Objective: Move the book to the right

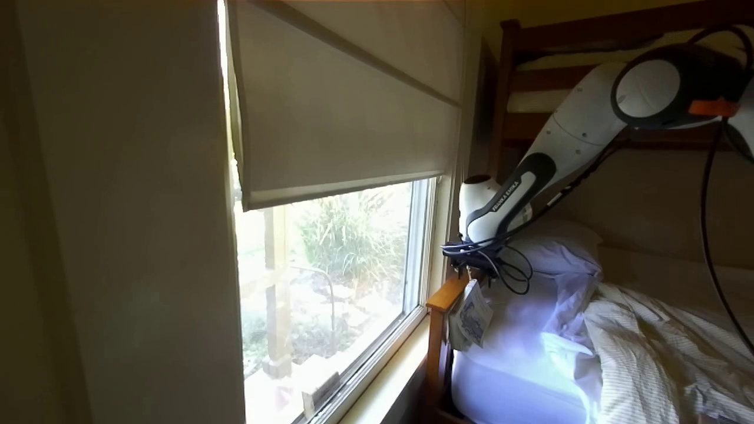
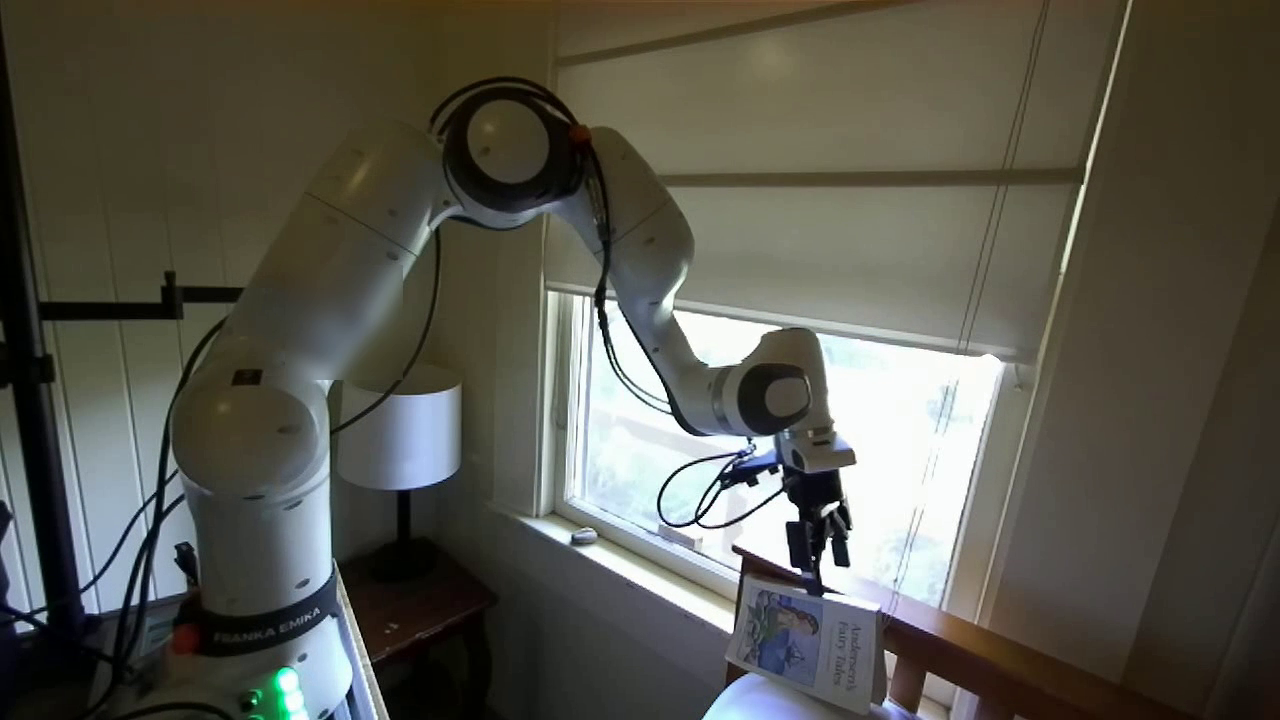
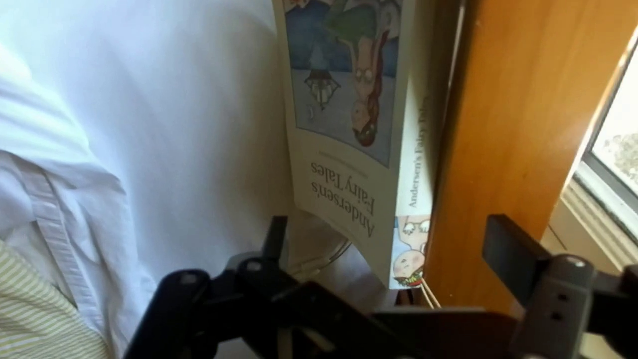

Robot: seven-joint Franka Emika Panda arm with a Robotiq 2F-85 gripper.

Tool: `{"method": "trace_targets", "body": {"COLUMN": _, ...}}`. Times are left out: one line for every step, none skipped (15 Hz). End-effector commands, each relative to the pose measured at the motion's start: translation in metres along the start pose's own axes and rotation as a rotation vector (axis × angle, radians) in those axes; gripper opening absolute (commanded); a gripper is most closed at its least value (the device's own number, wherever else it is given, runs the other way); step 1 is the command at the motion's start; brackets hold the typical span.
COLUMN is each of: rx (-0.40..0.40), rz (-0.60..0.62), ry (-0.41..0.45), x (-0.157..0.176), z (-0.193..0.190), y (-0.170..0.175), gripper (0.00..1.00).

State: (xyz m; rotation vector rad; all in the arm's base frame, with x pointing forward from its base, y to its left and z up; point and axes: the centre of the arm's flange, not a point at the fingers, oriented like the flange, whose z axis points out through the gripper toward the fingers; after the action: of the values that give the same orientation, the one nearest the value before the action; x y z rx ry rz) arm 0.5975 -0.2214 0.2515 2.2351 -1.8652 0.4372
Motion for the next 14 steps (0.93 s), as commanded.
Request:
{"method": "trace_targets", "body": {"rx": -0.027, "rz": 0.049, "ry": 0.002, "x": 0.039, "z": 0.006, "y": -0.013, "gripper": 1.00}}
{"method": "trace_targets", "body": {"rx": -0.003, "rz": 0.031, "ry": 0.008, "x": 0.018, "z": 0.002, "y": -0.002, "gripper": 1.00}}
{"method": "trace_targets", "body": {"rx": -0.006, "rz": 0.034, "ry": 0.013, "x": 0.024, "z": 0.002, "y": -0.001, "gripper": 1.00}}
{"method": "trace_targets", "body": {"rx": -0.008, "rz": 0.035, "ry": 0.014, "x": 0.026, "z": 0.003, "y": 0.001, "gripper": 1.00}}
{"method": "trace_targets", "body": {"rx": -0.009, "rz": 0.033, "ry": 0.014, "x": 0.024, "z": 0.003, "y": 0.000, "gripper": 1.00}}
{"method": "trace_targets", "body": {"rx": -0.009, "rz": 0.050, "ry": 0.002, "x": 0.028, "z": 0.005, "y": -0.002, "gripper": 1.00}}
{"method": "trace_targets", "body": {"rx": -0.007, "rz": 0.063, "ry": -0.014, "x": 0.033, "z": 0.004, "y": -0.001, "gripper": 1.00}}
{"method": "trace_targets", "body": {"rx": -0.001, "rz": 0.080, "ry": -0.021, "x": 0.041, "z": 0.003, "y": 0.000, "gripper": 1.00}}
{"method": "trace_targets", "body": {"rx": 0.002, "rz": 0.089, "ry": -0.032, "x": 0.047, "z": 0.004, "y": 0.002, "gripper": 1.00}}
{"method": "trace_targets", "body": {"rx": 0.002, "rz": 0.097, "ry": -0.044, "x": 0.054, "z": 0.004, "y": 0.003, "gripper": 1.00}}
{"method": "trace_targets", "body": {"rx": 0.005, "rz": 0.101, "ry": -0.052, "x": 0.060, "z": 0.005, "y": 0.004, "gripper": 1.00}}
{"method": "trace_targets", "body": {"rx": 0.009, "rz": 0.104, "ry": -0.062, "x": 0.065, "z": 0.006, "y": 0.003, "gripper": 1.00}}
{"method": "trace_targets", "body": {"rx": 0.013, "rz": 0.107, "ry": -0.068, "x": 0.069, "z": 0.006, "y": 0.003, "gripper": 1.00}}
{"method": "trace_targets", "body": {"rx": 0.017, "rz": 0.098, "ry": -0.075, "x": 0.070, "z": 0.005, "y": 0.001, "gripper": 1.00}}
